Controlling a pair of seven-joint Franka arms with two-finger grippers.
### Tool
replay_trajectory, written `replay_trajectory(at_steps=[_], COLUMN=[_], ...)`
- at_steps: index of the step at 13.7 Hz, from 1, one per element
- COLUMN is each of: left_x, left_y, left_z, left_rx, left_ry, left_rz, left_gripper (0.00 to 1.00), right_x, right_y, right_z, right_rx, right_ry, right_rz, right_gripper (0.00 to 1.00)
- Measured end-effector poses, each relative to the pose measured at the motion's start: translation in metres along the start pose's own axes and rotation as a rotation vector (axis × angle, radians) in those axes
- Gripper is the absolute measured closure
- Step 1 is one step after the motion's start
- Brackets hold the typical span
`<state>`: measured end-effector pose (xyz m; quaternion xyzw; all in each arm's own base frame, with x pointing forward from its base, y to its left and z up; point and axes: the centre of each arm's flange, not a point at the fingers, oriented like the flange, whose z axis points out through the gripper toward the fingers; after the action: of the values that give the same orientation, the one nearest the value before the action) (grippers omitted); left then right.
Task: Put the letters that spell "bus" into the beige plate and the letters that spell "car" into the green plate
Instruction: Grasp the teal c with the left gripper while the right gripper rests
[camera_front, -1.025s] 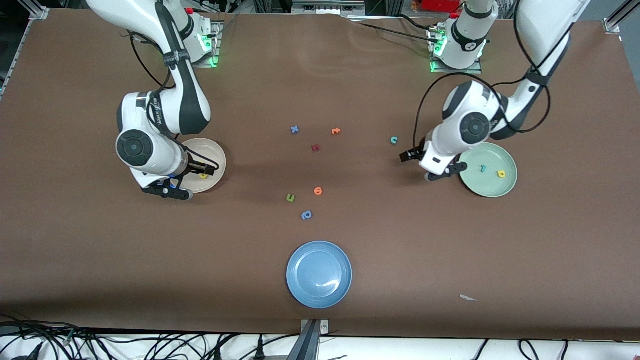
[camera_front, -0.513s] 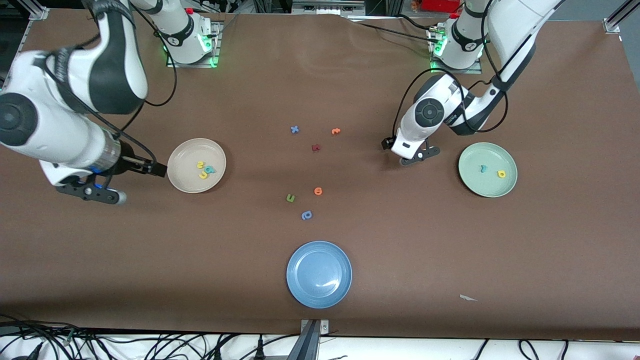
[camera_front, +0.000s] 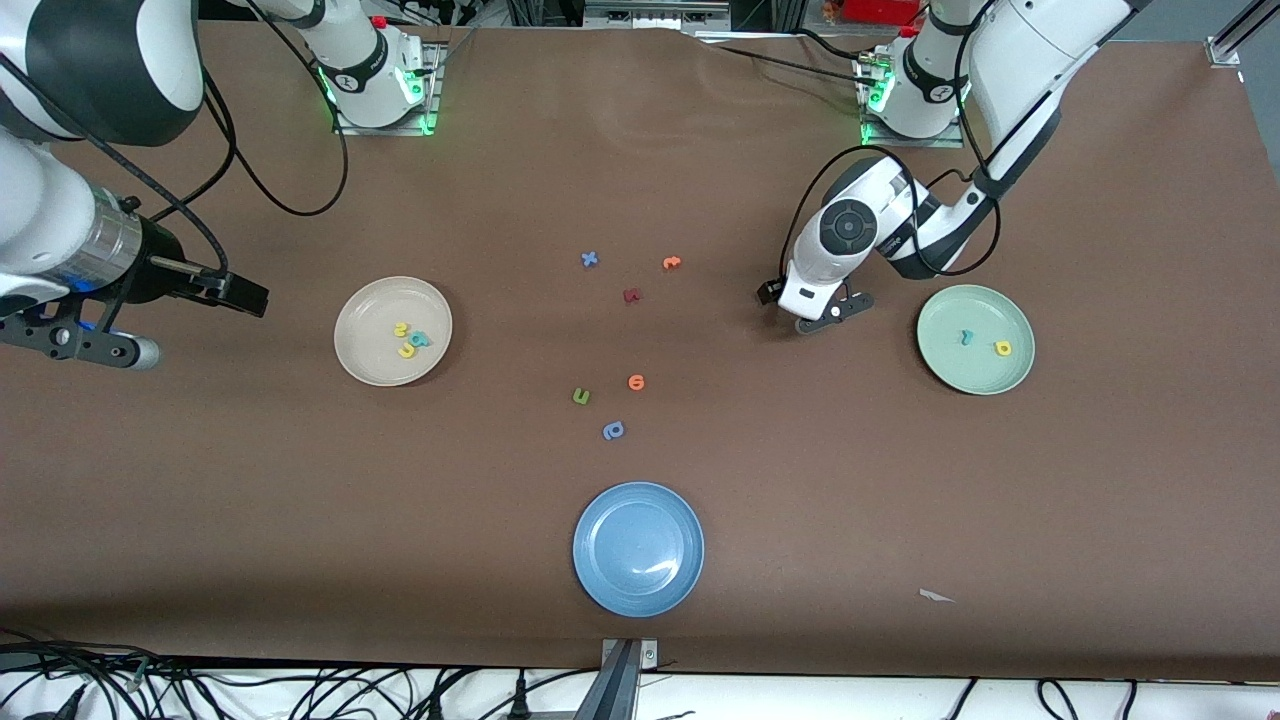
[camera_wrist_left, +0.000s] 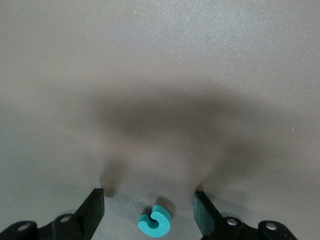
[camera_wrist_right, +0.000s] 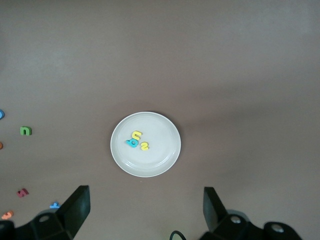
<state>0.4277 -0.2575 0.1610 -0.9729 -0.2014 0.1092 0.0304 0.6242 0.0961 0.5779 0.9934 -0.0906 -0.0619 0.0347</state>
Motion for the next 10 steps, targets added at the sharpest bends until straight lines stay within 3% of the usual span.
replay_trajectory(at_steps=[4, 6, 10], left_x=[-0.003, -0.004, -0.007], left_y=[0.0, -0.003, -0.005], left_z=[-0.012, -0.016, -0.013], left_rx=[-0.036, -0.05, -0.047], left_ry=[-0.015, -0.026, -0.036], left_rz=[-0.004, -0.008, -0.005], left_gripper=[0.21, 0.24, 0.31], right_x=[0.01, 0.007, -0.022], right_y=[0.015, 0.041, 0.092], right_z=[0.009, 0.006, 0.018], right_rx=[0.043, 0.034, 0.089], right_ry=[-0.026, -0.018, 0.084], right_rz=[-0.039, -0.037, -0.063], right_gripper=[0.0, 0.0, 0.0])
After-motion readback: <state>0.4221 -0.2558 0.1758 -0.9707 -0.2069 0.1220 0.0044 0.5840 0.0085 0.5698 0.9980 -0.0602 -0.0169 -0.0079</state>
